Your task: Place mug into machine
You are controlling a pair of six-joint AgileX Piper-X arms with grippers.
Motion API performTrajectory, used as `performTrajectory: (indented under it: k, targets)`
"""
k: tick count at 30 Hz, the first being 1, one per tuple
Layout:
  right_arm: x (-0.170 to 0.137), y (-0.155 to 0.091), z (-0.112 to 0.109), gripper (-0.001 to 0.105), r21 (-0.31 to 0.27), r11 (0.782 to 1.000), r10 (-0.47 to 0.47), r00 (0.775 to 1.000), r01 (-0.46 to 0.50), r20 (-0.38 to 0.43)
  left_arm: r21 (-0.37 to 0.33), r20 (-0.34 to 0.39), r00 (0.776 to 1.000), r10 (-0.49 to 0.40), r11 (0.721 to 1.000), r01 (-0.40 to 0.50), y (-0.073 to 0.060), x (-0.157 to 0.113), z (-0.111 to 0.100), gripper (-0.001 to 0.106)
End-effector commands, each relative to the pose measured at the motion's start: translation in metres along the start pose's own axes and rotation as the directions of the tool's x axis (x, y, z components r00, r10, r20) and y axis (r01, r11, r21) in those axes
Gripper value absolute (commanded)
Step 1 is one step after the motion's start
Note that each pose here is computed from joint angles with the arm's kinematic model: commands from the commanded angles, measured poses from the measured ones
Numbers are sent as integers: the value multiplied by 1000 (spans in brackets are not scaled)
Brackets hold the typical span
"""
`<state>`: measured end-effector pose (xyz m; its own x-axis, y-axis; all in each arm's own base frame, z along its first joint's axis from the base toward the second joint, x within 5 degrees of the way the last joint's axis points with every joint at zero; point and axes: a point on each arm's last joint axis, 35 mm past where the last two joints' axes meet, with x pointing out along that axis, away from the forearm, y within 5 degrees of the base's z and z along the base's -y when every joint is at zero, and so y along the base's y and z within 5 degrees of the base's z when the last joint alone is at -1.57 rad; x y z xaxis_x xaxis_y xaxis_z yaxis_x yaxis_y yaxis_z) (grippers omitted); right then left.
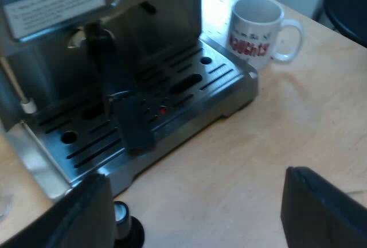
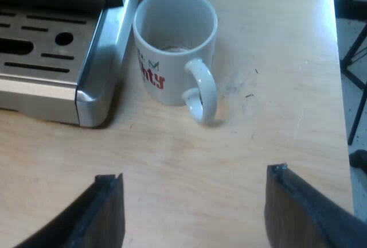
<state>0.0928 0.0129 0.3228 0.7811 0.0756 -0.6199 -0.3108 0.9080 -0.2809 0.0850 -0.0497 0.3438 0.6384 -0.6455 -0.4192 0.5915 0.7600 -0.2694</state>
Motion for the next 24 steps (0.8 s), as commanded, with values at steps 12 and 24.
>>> performTrajectory:
  k: [12,24]
  targets:
    - [1,2,6,56,-16,998,69,994,-68,89,55,24,995,-99,994,98,-6,21,16,63]
    - [39,12,-18,56,46,995,86,994,-89,61,56,24,995,-100,994,98,-6,21,16,63]
